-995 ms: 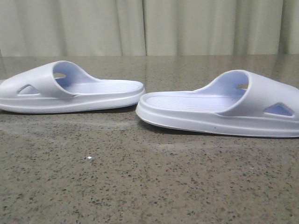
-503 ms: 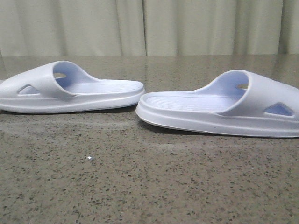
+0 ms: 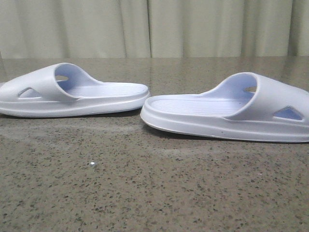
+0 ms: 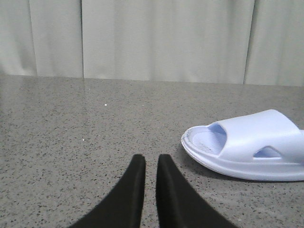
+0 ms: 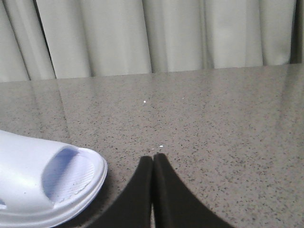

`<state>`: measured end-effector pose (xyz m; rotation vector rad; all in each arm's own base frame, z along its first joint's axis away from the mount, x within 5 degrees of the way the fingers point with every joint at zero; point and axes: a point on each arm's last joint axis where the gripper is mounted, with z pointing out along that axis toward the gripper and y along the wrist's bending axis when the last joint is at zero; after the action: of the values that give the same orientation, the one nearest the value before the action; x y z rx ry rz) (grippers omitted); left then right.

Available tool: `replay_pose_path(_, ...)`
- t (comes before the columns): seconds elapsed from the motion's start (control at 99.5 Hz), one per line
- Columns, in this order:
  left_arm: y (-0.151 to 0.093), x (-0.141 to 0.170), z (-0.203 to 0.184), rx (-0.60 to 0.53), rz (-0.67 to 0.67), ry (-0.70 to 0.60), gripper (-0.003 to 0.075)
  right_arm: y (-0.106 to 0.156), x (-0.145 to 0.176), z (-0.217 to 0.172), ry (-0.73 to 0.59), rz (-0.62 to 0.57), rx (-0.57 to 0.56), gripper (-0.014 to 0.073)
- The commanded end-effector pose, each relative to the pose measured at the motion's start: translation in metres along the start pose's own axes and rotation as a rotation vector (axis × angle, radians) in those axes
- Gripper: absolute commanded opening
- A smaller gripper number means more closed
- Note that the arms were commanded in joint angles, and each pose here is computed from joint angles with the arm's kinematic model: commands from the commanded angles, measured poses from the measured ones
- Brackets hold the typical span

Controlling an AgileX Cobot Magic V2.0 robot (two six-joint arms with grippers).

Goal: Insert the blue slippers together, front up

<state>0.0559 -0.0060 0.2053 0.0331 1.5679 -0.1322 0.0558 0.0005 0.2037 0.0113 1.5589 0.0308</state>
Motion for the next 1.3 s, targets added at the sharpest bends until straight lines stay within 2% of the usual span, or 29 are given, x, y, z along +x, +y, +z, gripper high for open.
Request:
replay_pose_path(0.0,0.000,-0.007,-0.003,0.007,-0.072,-0.115,0.0015,0.001,-0.004,-0.001,-0.102,-0.003,-0.009,-0.0106)
replay_pose_path(0.191,0.000,-0.013,-0.004,0.020,-0.328,-0.144,0.0015,0.001,-0.025,-0.005,-0.133,0.000,-0.008,-0.0106)
replay_pose_path(0.261,-0.001,-0.023,-0.006,0.036,-0.389,-0.152,0.0015,0.001,-0.037,-0.008,-0.139,0.068,-0.014,-0.0106)
replay_pose_path(0.342,-0.005,-0.037,-0.010,0.066,-0.393,-0.136,0.0015,0.003,-0.051,-0.013,-0.137,0.154,-0.030,-0.0106)
replay_pose_path(0.472,-0.011,-0.069,-0.017,0.109,-0.382,-0.112,0.0015,0.004,-0.078,-0.023,-0.109,0.152,-0.038,-0.0106)
replay_pose_path(0.754,-0.022,-0.124,0.000,0.150,-0.389,0.068,0.0015,0.007,-0.135,-0.025,-0.012,0.146,-0.043,-0.0106)
replay_pose_path(0.854,-0.024,-0.135,0.008,0.158,-0.416,0.085,0.0015,0.008,-0.144,-0.016,0.037,0.145,-0.040,-0.0106)
replay_pose_path(0.985,-0.026,-0.135,0.014,0.169,-0.468,0.113,0.0016,0.008,-0.143,-0.007,0.082,0.155,-0.040,-0.0098)
replay_pose_path(1.055,-0.026,-0.134,0.015,0.171,-0.469,0.127,0.0020,0.009,-0.142,-0.006,0.096,0.172,-0.047,-0.0048)
replay_pose_path(1.146,-0.027,-0.134,0.015,0.175,-0.473,0.137,0.0078,0.010,-0.142,-0.006,0.092,0.187,-0.055,0.0091)
replay_pose_path(1.216,-0.028,-0.133,0.014,0.180,-0.483,0.142,0.0192,0.010,-0.143,-0.006,0.085,0.192,-0.057,0.0236)
replay_pose_path(1.287,-0.028,-0.133,0.014,0.181,-0.485,0.144,0.0346,0.010,-0.143,-0.006,0.083,0.192,-0.057,0.0359)
